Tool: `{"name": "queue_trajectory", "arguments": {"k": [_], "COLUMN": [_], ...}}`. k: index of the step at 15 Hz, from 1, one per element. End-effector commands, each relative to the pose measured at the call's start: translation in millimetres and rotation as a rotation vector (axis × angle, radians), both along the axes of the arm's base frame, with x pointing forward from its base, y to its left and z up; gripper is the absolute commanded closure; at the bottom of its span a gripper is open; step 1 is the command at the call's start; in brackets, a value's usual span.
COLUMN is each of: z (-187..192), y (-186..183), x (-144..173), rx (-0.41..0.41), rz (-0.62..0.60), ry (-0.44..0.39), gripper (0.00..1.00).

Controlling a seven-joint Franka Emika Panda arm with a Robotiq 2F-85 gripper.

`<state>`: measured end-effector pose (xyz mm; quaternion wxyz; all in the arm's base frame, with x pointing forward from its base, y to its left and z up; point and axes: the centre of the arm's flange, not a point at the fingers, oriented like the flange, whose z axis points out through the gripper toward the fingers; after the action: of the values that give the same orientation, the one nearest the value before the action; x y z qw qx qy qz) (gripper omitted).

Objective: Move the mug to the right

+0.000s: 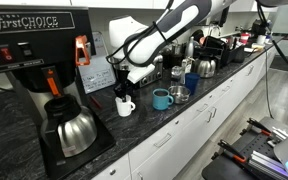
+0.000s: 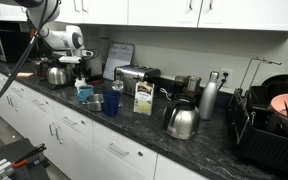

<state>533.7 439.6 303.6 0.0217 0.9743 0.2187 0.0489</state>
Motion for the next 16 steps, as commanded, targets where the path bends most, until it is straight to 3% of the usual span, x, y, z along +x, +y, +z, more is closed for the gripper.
{"name": "queue_trajectory", "arguments": {"k": [1,5,16], "z": [-5.0,-7.4,48.2], "y": [2.2,1.8,-10.6], "x": [1.5,2.4,22.5], "rx": [0.016,0.022,0.055], "rz": [-0.008,-0.009,-0.048], "ry": [0.018,0.019,-0.061], "gripper": [0.77,0.99,0.99]}}
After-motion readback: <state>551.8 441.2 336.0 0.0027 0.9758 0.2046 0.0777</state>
